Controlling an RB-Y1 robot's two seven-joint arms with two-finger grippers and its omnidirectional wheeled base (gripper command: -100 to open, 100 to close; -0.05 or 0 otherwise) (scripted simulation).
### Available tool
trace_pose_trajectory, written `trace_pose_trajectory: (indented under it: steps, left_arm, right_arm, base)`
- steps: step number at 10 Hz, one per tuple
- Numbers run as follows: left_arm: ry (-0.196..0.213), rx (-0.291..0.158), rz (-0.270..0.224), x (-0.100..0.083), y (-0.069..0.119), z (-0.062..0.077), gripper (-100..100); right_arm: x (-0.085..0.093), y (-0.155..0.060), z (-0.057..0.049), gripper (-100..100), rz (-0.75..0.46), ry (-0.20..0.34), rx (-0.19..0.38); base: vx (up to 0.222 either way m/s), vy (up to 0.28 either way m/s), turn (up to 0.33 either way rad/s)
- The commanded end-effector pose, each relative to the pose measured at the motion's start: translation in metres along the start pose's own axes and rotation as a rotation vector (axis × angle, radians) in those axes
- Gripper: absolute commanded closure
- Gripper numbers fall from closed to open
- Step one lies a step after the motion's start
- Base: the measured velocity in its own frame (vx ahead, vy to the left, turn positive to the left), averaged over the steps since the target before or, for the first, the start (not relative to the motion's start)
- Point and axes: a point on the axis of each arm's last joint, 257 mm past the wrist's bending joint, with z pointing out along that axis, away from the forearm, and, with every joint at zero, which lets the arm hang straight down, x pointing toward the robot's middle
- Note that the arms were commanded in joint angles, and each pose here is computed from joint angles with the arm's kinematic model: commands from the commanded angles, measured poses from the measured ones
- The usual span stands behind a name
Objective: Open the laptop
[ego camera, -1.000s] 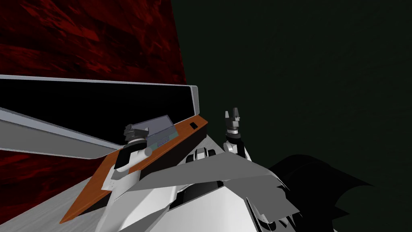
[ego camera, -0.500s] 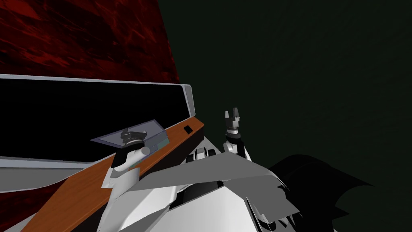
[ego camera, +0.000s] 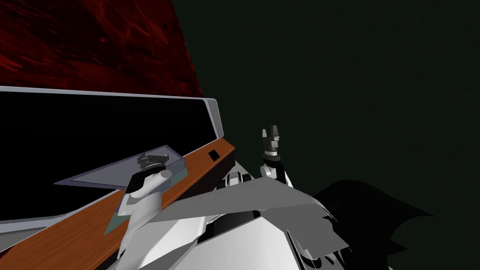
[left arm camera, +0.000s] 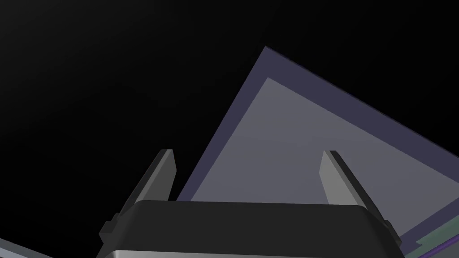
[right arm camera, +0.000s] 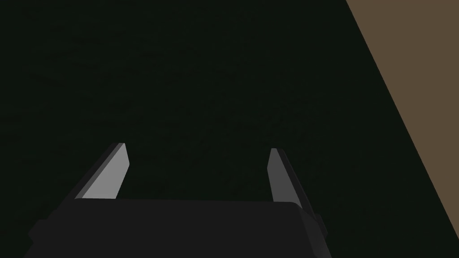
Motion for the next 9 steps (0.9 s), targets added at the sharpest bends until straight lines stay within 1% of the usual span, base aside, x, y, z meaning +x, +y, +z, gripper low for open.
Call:
trace_pose_trajectory:
  steps: [1, 4, 5, 6, 7, 8, 9]
  left_arm:
    - [-0.043, -0.018, -0.041, -0.018, 0.002, 0.008, -100]
    - [-0.083, -0.025, -0.078, -0.037, -0.006, 0.020, -100]
    - [-0.075, -0.024, -0.070, -0.034, -0.004, 0.018, -100]
    - [-0.077, -0.025, -0.072, -0.035, -0.004, 0.019, -100]
    - [-0.077, -0.024, -0.072, -0.034, -0.004, 0.019, 100]
    - [-0.073, -0.021, -0.068, -0.034, 0.011, 0.011, 100]
    - [-0.066, 0.002, -0.067, -0.032, 0.005, 0.011, 100]
  right_arm:
    - [0.000, 0.000, 0.000, 0, 0.000, 0.000, 0.000]
    - [0.000, 0.000, 0.000, 0, 0.000, 0.000, 0.000]
    - [0.000, 0.000, 0.000, 0, 0.000, 0.000, 0.000]
    - [0.000, 0.000, 0.000, 0, 0.000, 0.000, 0.000]
    - [0.000, 0.000, 0.000, 0, 0.000, 0.000, 0.000]
    - [0.000, 0.000, 0.000, 0, 0.000, 0.000, 0.000]
    - [0.000, 0.000, 0.000, 0, 0.000, 0.000, 0.000]
  base:
    - [0.096, -0.079, -0.070]
    - [0.051, -0.054, -0.023]
    - [0.014, -0.017, 0.000]
    - [0.000, 0.000, 0.000]
    - [0.000, 0.000, 0.000]
    - [-0.017, 0.020, -0.057]
    - [-0.017, 0.020, -0.055]
